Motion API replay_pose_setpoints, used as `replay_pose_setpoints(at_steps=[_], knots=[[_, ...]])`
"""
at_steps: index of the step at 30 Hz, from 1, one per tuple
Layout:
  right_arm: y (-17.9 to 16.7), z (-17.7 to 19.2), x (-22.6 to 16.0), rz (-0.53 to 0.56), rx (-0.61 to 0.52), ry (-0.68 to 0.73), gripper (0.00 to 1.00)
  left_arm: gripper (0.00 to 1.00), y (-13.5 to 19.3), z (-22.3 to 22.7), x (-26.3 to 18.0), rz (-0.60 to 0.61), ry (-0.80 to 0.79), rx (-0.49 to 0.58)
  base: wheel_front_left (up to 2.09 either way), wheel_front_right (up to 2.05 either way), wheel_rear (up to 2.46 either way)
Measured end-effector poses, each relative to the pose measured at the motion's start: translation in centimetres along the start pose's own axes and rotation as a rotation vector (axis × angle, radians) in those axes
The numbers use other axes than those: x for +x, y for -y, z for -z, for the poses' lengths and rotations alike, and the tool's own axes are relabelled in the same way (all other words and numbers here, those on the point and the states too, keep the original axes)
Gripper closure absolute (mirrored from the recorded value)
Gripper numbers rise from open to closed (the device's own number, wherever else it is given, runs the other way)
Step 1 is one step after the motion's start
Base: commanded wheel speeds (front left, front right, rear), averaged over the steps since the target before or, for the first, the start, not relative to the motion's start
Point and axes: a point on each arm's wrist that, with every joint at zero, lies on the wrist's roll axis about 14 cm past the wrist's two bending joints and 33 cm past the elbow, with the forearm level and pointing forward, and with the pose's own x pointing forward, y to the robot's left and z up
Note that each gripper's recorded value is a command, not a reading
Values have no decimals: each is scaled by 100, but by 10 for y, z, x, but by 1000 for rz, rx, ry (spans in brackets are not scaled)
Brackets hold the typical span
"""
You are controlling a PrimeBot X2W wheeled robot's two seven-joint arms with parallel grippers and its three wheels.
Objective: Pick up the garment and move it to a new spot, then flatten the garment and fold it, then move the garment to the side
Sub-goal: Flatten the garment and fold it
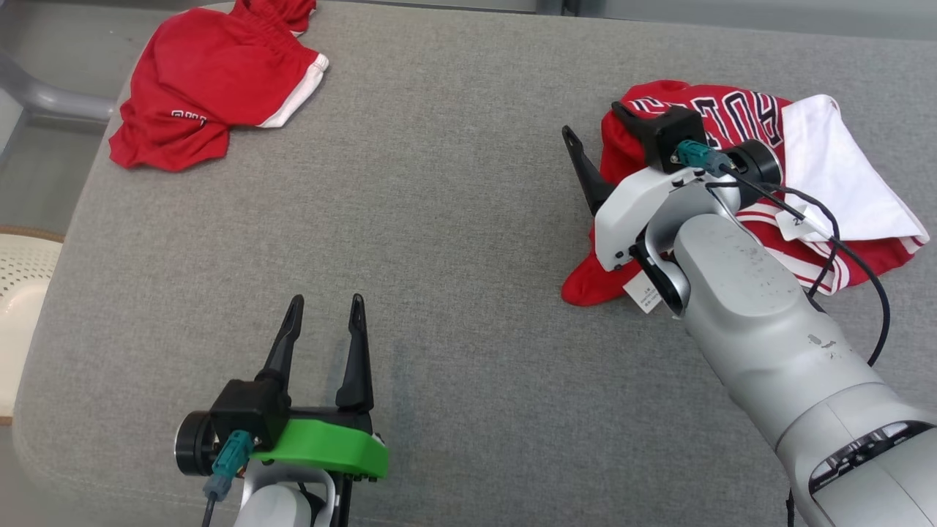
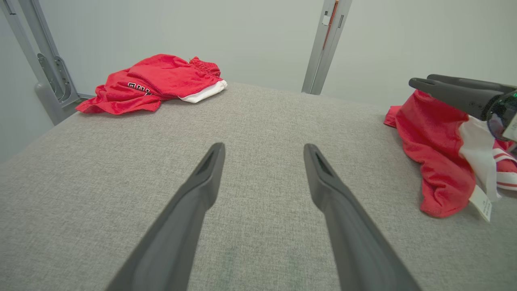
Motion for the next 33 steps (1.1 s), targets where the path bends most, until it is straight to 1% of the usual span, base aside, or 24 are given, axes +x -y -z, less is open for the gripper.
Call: replay_pose_setpoints(at_steps=[3, 5, 6, 8, 11, 15, 17, 22, 27, 33], knots=[[7, -20, -6, 18, 15, 70, 0, 0, 5, 2, -1, 14, -6, -1, 0, 0, 0], [20, -33, -19, 57, 39, 130, 0, 0, 9, 2, 0, 27, -4, -1, 0, 0, 0], [27, -33, -27, 77, 44, 141, 0, 0, 11, 2, 0, 34, -2, -2, 0, 0, 0], [47, -25, -53, 145, 63, 147, 0, 0, 19, 2, -1, 60, 0, -5, 0, 0, 0], [62, -9, -88, 221, 72, 133, 0, 0, 30, -1, -2, 95, 8, -9, 0, 0, 0], [63, 23, -125, 285, 107, 71, 0, 0, 44, -6, -3, 137, 24, -13, 0, 0, 0], [61, 31, -135, 300, 120, 55, 0, 0, 49, -8, -3, 153, 30, -13, 0, 0, 0], [60, 33, -132, 307, 113, 46, 0, 0, 49, -8, -3, 158, 32, 3, 0, 0, 0], [57, 43, -111, 281, 111, -1, 0, 0, 37, -9, -3, 123, 33, 8, 0, 0, 0], [39, 69, -85, 231, 173, -90, 0, 0, 15, -8, -5, 58, 28, 17, 0, 0, 0]])
